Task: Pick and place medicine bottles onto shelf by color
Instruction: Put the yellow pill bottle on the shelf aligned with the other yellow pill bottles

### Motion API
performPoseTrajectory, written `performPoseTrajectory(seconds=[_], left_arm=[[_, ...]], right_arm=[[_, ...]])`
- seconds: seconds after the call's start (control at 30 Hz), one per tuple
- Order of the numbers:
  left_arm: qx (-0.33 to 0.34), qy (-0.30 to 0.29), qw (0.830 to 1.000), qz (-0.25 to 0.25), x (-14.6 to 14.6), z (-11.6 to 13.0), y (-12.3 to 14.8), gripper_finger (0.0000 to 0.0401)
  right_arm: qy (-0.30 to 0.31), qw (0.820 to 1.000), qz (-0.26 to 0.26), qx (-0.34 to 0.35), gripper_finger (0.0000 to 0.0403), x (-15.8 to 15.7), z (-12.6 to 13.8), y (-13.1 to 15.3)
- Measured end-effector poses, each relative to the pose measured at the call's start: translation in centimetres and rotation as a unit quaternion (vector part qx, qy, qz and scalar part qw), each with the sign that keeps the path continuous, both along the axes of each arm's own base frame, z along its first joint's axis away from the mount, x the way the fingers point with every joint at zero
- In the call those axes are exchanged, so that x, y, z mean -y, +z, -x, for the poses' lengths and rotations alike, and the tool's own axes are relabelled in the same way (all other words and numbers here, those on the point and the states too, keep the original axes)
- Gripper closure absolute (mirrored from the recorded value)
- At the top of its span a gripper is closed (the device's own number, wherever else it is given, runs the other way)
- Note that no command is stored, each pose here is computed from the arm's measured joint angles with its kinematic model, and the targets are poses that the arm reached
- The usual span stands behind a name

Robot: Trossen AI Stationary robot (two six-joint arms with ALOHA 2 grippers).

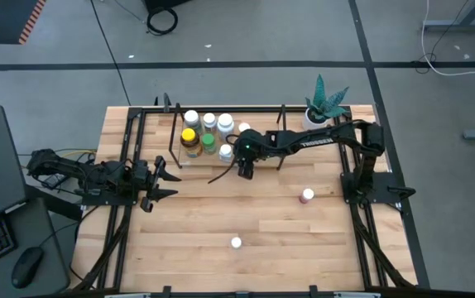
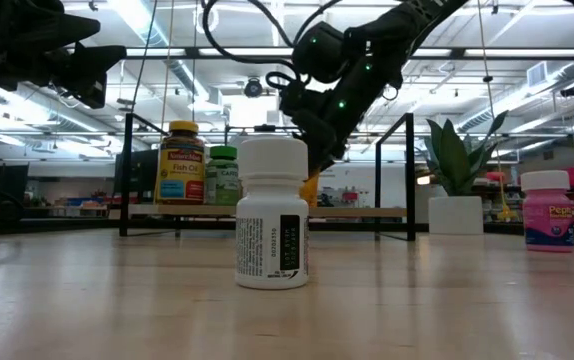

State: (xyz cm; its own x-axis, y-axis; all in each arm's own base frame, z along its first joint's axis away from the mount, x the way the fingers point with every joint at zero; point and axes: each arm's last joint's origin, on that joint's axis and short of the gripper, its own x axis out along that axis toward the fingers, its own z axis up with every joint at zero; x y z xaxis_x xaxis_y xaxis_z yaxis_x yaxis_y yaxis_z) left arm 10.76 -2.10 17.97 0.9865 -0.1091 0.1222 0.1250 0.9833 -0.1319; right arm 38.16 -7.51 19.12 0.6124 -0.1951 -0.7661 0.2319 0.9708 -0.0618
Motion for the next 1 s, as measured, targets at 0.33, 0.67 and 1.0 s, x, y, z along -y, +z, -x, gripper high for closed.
performPoseTrajectory(seconds=[0.33, 0.67, 1.0], left_arm=[[0.0, 0.0, 1.0, 0.0, 0.0, 0.0, 0.0, 0.0205], [0.0, 0.0, 1.0, 0.0, 0.0, 0.0, 0.0, 0.0203], [-0.001, 0.0, 1.0, 0.0, 0.0, 0.0, 0.0, 0.0206]], right_arm=[[-0.004, 1.0, 0.01, 0.015, 0.0197, 1.0, -0.1, 0.2], [0.008, 1.0, 0.007, 0.014, 0.0193, 1.3, 0.0, 0.2], [0.0, 1.0, 0.007, 0.014, 0.0134, 1.9, 0.2, 0.2]])
